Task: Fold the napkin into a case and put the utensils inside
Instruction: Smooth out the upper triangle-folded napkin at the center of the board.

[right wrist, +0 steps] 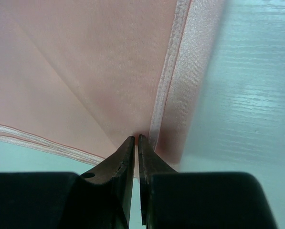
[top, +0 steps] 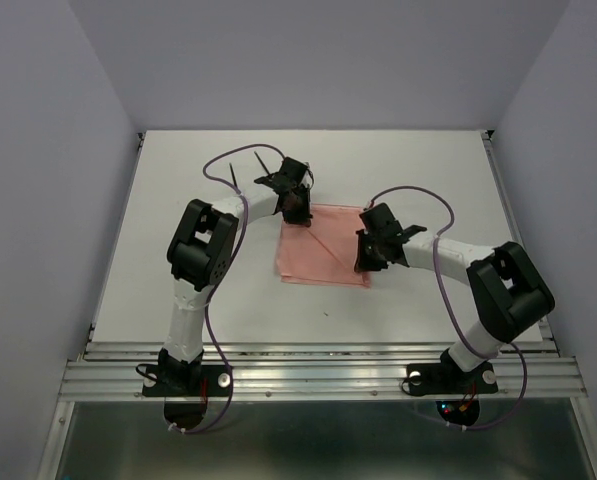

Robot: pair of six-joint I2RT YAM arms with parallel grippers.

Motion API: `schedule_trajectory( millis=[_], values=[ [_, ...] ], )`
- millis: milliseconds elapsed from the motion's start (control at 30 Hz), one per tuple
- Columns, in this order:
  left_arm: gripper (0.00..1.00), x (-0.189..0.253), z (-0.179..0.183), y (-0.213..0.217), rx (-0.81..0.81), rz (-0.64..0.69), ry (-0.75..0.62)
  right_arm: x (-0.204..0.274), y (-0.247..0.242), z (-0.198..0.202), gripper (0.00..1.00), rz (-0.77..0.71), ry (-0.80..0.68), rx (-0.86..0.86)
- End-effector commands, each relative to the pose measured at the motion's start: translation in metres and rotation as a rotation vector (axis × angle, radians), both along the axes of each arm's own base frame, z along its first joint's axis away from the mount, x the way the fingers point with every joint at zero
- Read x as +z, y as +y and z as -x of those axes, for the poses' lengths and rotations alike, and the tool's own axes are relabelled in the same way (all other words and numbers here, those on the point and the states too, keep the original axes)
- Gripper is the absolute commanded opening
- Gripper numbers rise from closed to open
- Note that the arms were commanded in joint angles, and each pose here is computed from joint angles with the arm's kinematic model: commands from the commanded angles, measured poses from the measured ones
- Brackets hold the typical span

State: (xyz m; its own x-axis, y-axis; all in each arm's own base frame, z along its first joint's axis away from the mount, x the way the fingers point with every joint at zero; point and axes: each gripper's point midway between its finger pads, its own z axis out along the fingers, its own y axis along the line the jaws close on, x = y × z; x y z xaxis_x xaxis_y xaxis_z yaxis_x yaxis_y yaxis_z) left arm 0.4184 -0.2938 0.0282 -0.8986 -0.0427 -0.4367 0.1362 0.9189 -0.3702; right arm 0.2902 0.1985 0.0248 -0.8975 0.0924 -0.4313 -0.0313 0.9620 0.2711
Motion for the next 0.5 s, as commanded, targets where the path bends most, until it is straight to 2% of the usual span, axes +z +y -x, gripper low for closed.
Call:
schedule_trajectory(
  millis=[0,200,467],
  values=[
    [0.0,0.007,-0.008,0.007,-0.001,-0.033,-0.022,0.025,-0.004,-0.007,0.13,0.016,-0.073,-0.01],
    [0.0,0.02,-0.013,0.005,-0.005,-0.025,-0.05,0.058,-0.001,-0.016,0.13,-0.022,-0.157,-0.015],
    [0.0,0.024,-0.014,0.001,-0.005,-0.007,-0.053,0.029,0.009,0.009,0.13,-0.091,-0.046,0.02]
  ],
)
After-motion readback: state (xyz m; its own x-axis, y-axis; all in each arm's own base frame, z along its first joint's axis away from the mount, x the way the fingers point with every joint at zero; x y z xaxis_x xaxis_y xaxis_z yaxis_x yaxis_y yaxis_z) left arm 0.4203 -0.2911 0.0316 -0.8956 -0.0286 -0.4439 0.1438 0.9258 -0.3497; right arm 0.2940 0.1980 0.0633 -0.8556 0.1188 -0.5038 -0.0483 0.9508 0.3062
